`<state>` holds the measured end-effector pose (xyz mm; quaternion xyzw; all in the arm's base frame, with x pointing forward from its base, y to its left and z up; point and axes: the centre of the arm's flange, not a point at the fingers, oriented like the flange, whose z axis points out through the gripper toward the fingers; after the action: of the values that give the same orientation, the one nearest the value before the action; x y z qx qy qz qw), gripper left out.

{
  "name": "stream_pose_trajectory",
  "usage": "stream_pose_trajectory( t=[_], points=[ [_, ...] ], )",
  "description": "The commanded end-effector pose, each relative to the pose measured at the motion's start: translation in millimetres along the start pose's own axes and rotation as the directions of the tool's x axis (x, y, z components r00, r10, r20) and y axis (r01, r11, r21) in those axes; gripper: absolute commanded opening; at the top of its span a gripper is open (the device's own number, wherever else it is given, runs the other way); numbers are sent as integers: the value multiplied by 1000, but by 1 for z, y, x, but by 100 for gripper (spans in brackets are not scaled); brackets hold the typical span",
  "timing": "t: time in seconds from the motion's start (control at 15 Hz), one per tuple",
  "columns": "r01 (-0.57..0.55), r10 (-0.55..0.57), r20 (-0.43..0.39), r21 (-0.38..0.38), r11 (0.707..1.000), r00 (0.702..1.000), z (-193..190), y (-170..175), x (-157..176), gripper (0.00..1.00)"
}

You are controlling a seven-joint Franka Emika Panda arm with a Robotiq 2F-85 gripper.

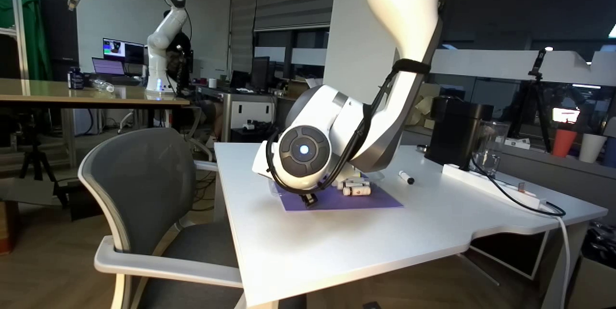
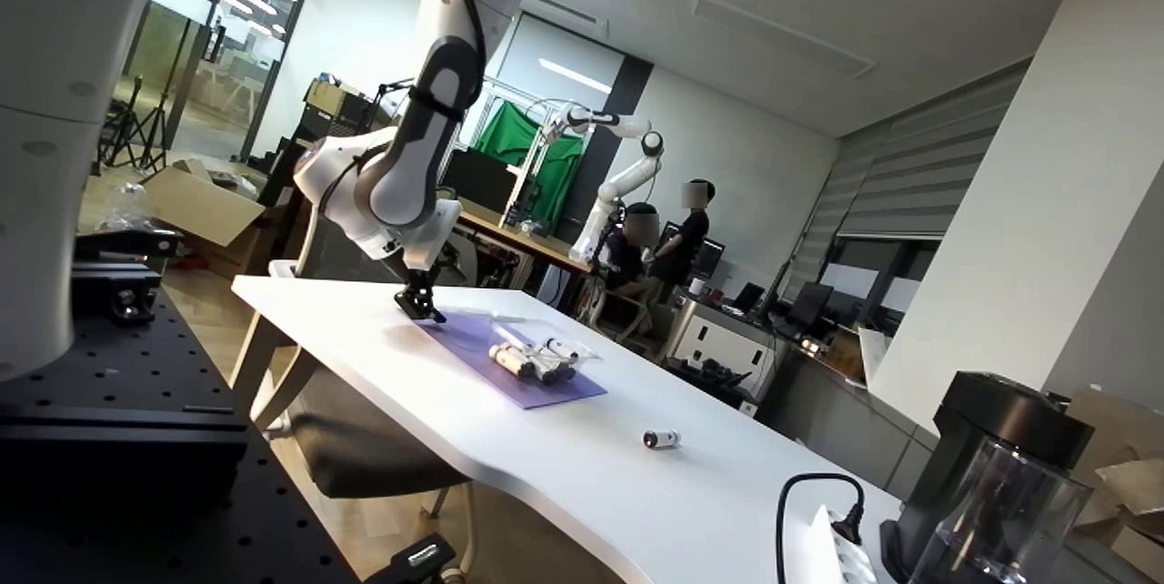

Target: Close the lid of the bowl

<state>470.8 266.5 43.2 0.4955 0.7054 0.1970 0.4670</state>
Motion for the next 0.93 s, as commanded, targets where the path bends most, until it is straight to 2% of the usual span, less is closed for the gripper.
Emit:
stream_pose_trajectory(
  t=[0.0, 0.33, 0.67, 0.87],
  points=[
    [-47, 47, -3, -74, 996, 999, 7, 0, 3, 100],
    [-87, 102, 53, -232, 969, 993, 7, 1, 6, 100],
    [-99, 173, 148, -412, 906, 974, 7, 2, 6, 100],
    [-74, 188, 197, -475, 877, 962, 9, 6, 1, 100]
  ],
)
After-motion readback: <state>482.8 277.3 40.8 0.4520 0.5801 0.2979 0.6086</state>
